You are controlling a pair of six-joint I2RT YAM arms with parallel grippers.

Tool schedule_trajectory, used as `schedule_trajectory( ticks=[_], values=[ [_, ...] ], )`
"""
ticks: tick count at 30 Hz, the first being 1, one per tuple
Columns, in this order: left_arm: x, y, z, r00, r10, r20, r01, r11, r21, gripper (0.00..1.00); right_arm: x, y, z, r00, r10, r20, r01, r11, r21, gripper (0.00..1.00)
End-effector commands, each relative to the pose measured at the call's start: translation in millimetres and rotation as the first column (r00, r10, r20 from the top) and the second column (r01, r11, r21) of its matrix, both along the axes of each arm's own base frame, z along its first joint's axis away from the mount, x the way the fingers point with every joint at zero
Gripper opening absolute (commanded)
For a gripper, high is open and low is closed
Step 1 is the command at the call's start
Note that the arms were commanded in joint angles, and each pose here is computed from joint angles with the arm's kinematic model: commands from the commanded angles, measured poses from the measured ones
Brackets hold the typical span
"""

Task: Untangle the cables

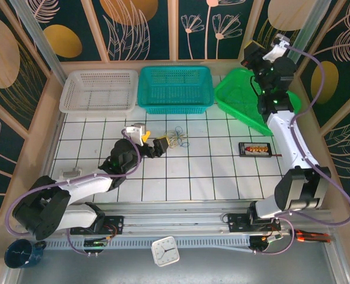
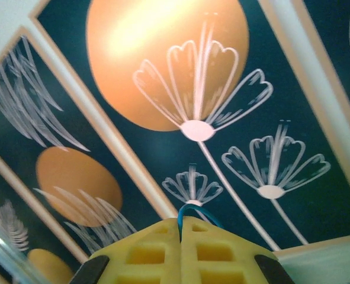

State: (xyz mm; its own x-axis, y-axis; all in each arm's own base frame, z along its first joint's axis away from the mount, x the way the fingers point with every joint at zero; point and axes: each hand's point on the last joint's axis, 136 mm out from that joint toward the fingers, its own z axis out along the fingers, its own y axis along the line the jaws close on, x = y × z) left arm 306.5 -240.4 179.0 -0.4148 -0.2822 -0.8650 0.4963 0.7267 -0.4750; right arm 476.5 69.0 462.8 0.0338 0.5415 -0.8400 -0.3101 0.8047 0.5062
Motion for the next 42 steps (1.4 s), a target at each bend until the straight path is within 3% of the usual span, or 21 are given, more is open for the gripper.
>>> schedule_trajectory(
  ticks=[1,12,20,27,36,38,40,42],
  values=[
    [2,-2,19,1.000,0.001,0.030,0.000,1.000,-0.022,0.99,8,-13,9,0.992,-0.110,0.060,0.114,0.990,-0.082,0.00],
    [0,-4,26,0.999,-0.013,0.048,0.015,0.999,-0.032,0.99,35,-35,-23,0.965,-0.264,0.006,0.260,0.948,-0.185,0.00],
    [-2,-4,33,0.998,-0.021,0.054,0.024,0.998,-0.054,0.99,38,-45,-100,0.935,-0.327,-0.135,0.296,0.932,-0.210,0.00],
    [-5,-3,38,0.998,-0.021,0.056,0.026,0.997,-0.074,0.99,39,-57,-167,0.879,-0.394,-0.270,0.336,0.912,-0.235,0.00],
    [-7,0,41,0.998,-0.015,0.062,0.020,0.997,-0.079,0.99,58,-85,-185,0.781,-0.512,-0.357,0.438,0.858,-0.270,0.00],
    [-8,1,40,0.998,-0.012,0.060,0.017,0.997,-0.082,0.99,60,-94,-193,0.750,-0.538,-0.385,0.459,0.842,-0.284,0.15],
    [-9,2,41,0.998,-0.013,0.060,0.018,0.996,-0.086,0.99,60,-101,-203,0.717,-0.557,-0.419,0.472,0.830,-0.296,0.42],
    [-10,3,41,0.998,-0.010,0.060,0.016,0.996,-0.089,0.99,59,-103,-210,0.698,-0.554,-0.453,0.470,0.832,-0.295,0.53]
  ],
)
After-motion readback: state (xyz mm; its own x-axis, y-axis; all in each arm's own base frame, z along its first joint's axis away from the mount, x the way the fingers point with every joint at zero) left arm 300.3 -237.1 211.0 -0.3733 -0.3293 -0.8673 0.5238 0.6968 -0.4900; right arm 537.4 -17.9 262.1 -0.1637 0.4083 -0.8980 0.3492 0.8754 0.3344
